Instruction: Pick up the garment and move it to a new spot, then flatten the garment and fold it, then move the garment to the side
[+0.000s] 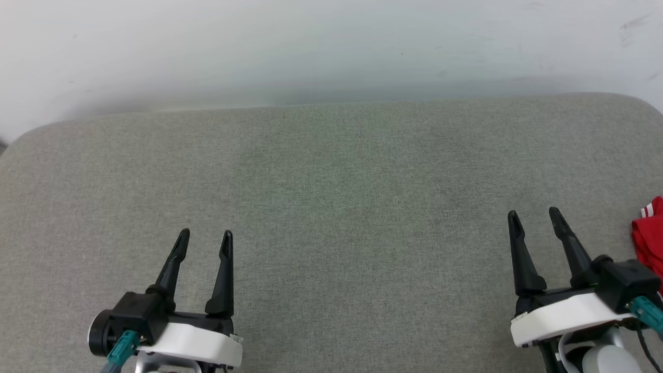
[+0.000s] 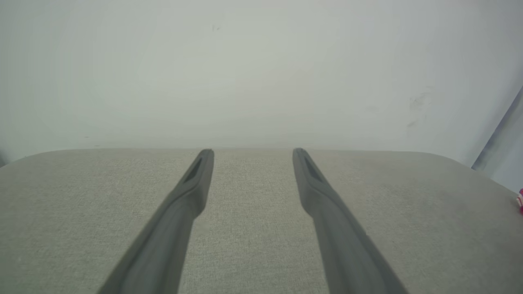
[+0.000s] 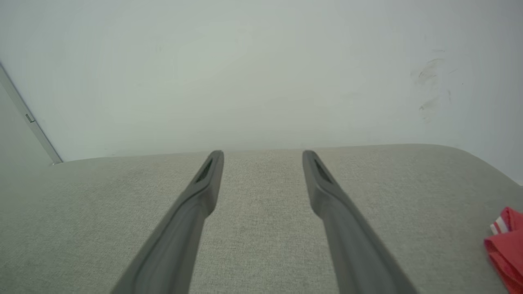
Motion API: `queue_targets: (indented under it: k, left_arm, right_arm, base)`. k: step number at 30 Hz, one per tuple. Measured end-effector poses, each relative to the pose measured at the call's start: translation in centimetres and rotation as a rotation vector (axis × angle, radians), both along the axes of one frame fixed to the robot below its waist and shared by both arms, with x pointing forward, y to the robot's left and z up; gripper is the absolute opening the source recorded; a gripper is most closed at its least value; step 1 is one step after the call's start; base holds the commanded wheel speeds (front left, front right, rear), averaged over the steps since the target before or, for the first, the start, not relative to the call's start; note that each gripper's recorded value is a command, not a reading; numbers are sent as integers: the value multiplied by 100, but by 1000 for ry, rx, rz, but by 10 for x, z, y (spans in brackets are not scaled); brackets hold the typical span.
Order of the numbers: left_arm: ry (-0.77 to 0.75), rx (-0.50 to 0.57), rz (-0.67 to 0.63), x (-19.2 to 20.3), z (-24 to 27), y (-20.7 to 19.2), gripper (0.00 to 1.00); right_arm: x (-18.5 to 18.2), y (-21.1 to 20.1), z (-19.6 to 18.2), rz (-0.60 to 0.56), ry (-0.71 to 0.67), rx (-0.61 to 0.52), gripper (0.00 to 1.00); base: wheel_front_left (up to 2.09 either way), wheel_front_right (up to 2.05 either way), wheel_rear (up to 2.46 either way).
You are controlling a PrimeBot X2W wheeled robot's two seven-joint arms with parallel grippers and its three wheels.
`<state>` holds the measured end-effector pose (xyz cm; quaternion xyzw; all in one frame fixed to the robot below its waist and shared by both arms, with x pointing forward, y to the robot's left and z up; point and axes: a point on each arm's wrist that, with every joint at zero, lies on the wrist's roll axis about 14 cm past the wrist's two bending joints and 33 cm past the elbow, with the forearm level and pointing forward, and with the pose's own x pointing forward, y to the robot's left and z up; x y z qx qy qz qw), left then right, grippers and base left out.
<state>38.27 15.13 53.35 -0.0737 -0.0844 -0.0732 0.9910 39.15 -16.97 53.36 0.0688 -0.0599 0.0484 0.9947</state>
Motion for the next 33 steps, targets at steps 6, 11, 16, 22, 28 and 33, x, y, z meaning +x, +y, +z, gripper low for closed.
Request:
queue_targets:
  k: [6, 11, 16, 22, 28, 33]
  left_arm:
    - [61, -23, 5, -4, -18, 1, 0]
    - [93, -120, 18, -5, -22, 6, 0]
    - [124, -212, 29, -5, -27, 10, 0]
    - [153, -313, 40, -3, -30, 15, 0]
    - [185, -437, 50, -2, -34, 20, 0]
    - [199, -510, 56, -1, -36, 23, 0]
  right_arm:
    - [-5, 0, -19, -1, 59, 23, 0]
    - [-6, -3, -23, -8, 84, 120, 0]
    - [-7, -5, -26, -15, 102, 216, 0]
    - [-7, -9, -29, -23, 120, 321, 0]
    - [-7, -12, -32, -32, 138, 449, 0]
    - [-7, -14, -33, -33, 147, 521, 0]
  base:
    - [0, 0, 0]
    - [0, 0, 0]
    - [0, 0, 0]
    - [0, 0, 0]
    - [0, 0, 0]
    - [0, 0, 0]
